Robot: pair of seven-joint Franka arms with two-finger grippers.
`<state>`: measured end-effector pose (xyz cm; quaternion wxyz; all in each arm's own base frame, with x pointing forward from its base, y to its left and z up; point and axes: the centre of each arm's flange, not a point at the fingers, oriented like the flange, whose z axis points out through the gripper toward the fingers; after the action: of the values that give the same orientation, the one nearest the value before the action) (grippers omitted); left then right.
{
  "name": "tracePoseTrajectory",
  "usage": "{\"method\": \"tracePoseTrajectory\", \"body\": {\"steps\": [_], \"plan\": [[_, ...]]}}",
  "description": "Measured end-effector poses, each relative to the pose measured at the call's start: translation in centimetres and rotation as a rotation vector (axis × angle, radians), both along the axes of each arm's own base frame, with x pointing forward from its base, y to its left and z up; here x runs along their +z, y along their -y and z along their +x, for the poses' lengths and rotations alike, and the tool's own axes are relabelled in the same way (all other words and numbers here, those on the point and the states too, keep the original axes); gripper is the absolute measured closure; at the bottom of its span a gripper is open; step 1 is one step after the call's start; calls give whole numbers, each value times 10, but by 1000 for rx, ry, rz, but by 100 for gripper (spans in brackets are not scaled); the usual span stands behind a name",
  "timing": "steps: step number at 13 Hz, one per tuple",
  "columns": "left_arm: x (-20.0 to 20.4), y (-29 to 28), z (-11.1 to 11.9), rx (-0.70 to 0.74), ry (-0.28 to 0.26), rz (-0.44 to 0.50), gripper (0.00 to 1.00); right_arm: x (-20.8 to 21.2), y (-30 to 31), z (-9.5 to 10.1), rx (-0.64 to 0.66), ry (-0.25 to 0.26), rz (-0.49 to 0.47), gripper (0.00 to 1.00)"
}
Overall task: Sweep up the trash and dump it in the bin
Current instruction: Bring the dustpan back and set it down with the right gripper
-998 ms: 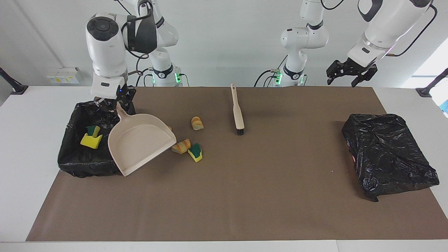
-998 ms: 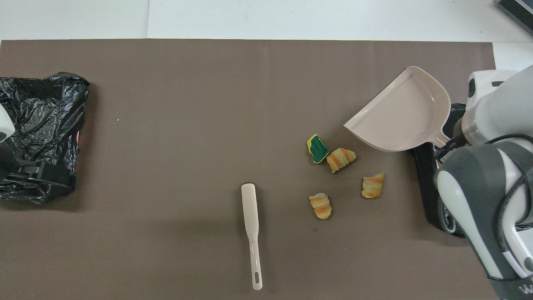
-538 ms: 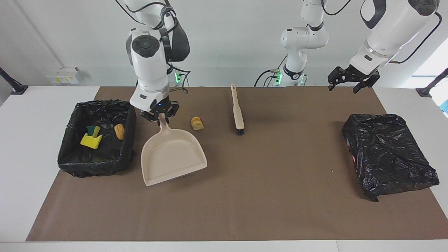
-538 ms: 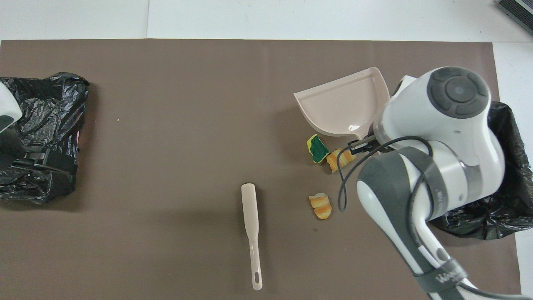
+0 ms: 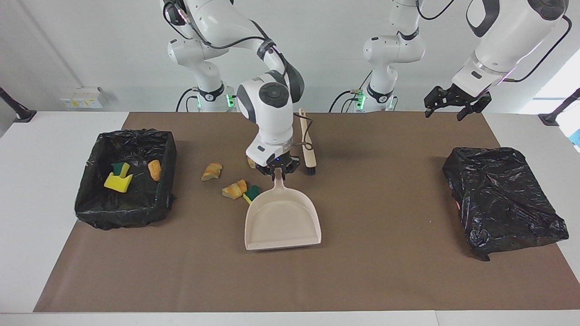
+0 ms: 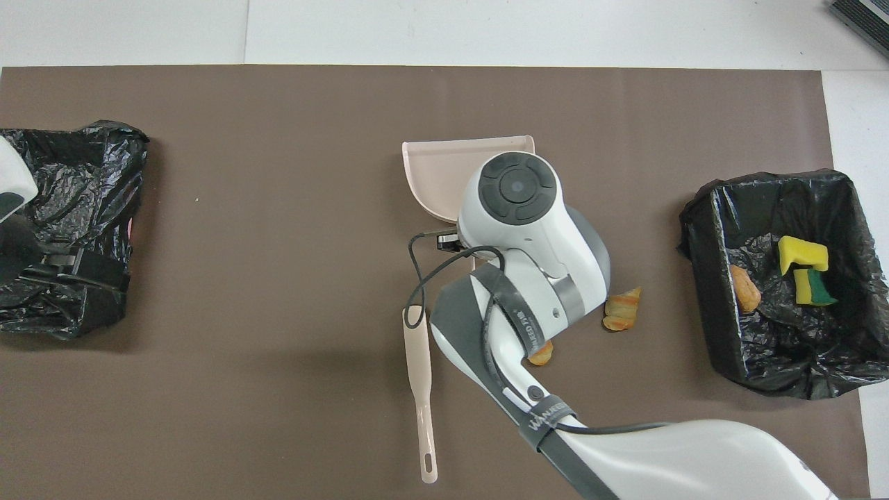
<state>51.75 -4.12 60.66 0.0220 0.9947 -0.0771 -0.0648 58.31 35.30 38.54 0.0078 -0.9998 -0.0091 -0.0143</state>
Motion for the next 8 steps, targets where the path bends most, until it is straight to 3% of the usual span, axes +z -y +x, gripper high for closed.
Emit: {"method": "tracePoseTrajectory", "body": {"steps": [4, 8], "plan": [[0, 0, 0, 0, 1, 0, 0, -16, -57, 15, -52, 28, 37, 69], [0, 0, 0, 0, 1, 0, 0, -3, -63, 14, -51, 36, 41, 25]]}}
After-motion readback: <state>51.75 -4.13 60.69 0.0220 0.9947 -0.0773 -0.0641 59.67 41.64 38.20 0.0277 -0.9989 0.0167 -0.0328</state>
